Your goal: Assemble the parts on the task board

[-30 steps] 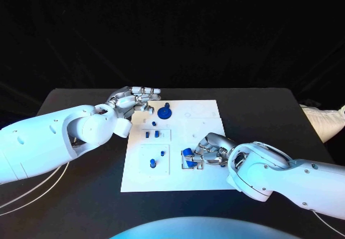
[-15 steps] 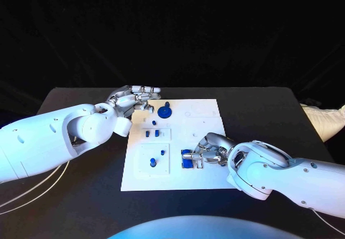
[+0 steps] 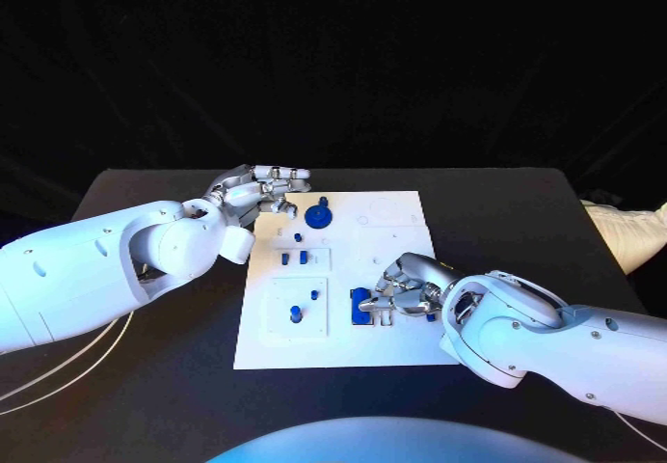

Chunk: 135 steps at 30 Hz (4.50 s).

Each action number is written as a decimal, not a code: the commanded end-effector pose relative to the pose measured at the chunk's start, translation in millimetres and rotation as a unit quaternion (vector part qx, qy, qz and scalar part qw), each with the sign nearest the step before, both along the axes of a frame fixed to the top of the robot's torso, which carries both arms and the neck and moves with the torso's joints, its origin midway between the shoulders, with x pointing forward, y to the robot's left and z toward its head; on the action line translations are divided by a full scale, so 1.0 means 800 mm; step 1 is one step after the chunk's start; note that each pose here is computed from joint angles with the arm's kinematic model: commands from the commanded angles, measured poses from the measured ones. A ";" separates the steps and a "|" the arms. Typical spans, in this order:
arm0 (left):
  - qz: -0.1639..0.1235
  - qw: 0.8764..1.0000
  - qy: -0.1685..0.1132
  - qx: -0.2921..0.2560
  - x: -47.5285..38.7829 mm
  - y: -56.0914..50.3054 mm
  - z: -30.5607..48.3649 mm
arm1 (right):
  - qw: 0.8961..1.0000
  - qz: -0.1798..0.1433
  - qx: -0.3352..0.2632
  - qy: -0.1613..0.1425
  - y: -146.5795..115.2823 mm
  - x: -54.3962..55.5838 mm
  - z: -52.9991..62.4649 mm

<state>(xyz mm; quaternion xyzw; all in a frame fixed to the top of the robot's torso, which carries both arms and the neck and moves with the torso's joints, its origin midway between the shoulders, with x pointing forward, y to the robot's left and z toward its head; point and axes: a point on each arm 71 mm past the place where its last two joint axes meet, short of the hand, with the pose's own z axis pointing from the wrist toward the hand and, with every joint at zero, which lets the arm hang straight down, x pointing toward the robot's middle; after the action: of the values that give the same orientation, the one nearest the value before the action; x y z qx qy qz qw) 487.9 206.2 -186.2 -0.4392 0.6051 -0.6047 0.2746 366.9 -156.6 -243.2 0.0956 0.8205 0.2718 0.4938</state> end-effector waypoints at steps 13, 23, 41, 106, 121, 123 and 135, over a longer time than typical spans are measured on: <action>-0.009 1.000 0.002 -0.006 -0.001 -0.002 0.0004 | 0.998 0.048 -0.037 -0.030 0.010 -0.004 -0.003; -0.008 1.000 0.003 -0.005 -0.001 0.000 0.0000 | 0.998 0.036 -0.035 -0.034 0.005 -0.006 -0.003; -0.008 1.000 0.005 -0.005 0.000 0.001 -0.0014 | 0.996 0.051 0.004 -0.070 0.008 -0.010 0.008; -0.010 1.000 0.013 0.002 -0.002 0.004 -0.0057 | 0.998 -0.016 -0.044 -0.042 -0.081 0.002 0.028; -0.011 1.000 0.013 0.001 -0.002 0.004 -0.0059 | 0.990 -0.036 -0.130 -0.036 -0.114 0.000 0.013; -0.010 1.000 0.013 0.002 -0.002 0.005 -0.0061 | 0.989 -0.034 -0.141 -0.036 -0.115 0.000 0.011; -0.013 1.000 0.016 0.002 -0.003 0.006 -0.0068 | 0.986 -0.007 -0.166 -0.012 -0.106 -0.003 -0.002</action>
<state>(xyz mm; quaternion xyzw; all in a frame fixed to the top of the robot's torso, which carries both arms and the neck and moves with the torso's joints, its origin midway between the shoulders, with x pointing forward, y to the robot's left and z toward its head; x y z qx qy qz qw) 486.7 213.2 -192.2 -0.4458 0.6147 -0.5935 0.2667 365.1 -242.0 -241.6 0.0372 0.8386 0.1463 0.5235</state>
